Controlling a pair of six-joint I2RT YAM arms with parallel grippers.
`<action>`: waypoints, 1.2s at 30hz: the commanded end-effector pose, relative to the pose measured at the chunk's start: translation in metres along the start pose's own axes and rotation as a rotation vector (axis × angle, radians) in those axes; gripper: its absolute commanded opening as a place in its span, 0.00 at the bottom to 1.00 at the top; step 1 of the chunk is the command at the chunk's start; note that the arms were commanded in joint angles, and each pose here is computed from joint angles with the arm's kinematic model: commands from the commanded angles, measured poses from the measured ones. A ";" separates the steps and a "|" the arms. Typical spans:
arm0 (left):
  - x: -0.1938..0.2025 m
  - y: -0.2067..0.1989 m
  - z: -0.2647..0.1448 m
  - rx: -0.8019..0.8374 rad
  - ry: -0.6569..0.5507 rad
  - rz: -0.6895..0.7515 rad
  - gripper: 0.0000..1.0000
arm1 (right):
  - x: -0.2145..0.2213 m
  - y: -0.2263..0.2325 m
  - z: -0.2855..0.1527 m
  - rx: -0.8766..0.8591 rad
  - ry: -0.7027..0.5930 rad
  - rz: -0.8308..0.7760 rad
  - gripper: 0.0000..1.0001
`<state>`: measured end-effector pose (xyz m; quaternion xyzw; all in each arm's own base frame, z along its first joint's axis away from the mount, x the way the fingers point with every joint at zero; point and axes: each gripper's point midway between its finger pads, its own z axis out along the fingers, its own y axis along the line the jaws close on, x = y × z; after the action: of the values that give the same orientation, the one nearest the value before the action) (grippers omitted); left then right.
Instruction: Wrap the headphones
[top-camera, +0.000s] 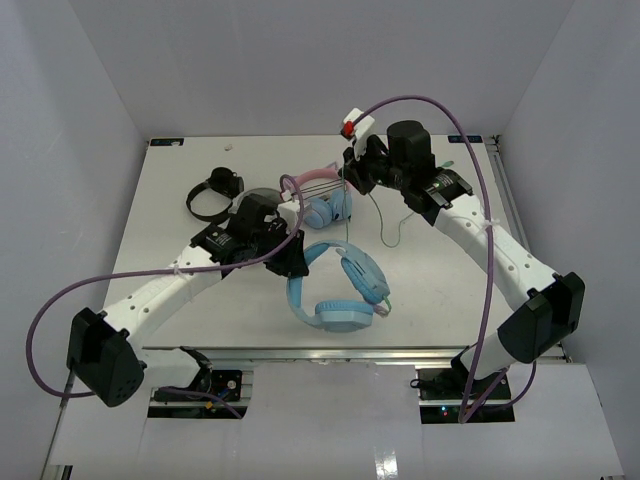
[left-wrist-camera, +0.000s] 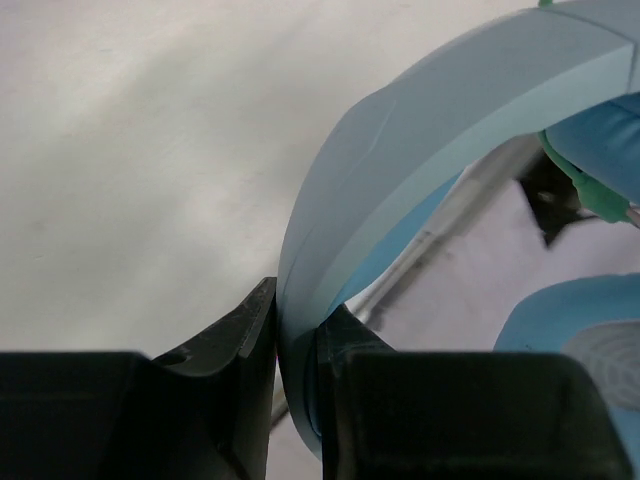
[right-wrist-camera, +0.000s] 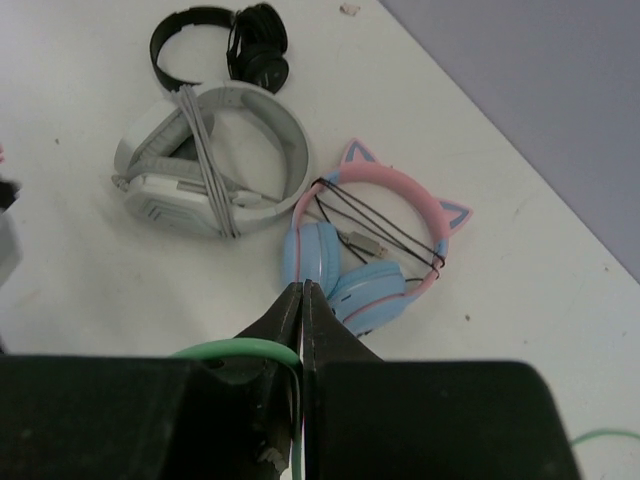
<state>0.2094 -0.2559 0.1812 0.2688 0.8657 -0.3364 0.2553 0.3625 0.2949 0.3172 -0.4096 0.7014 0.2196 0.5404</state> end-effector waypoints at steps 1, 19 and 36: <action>-0.007 0.056 -0.008 -0.339 -0.023 -0.003 0.00 | 0.004 0.012 -0.019 -0.047 0.075 0.009 0.08; -0.036 0.148 -0.021 -0.853 -0.085 -0.138 0.00 | 0.031 0.154 -0.036 -0.561 0.100 0.184 0.08; -0.059 0.155 -0.060 -0.885 -0.200 -0.212 0.00 | 0.055 0.198 -0.055 -0.733 -0.058 0.255 0.08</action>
<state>0.3156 -0.1413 0.1409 0.0722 0.9429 0.0361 0.3233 0.1847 0.3402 0.2206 -0.4650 0.6714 0.4806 0.3194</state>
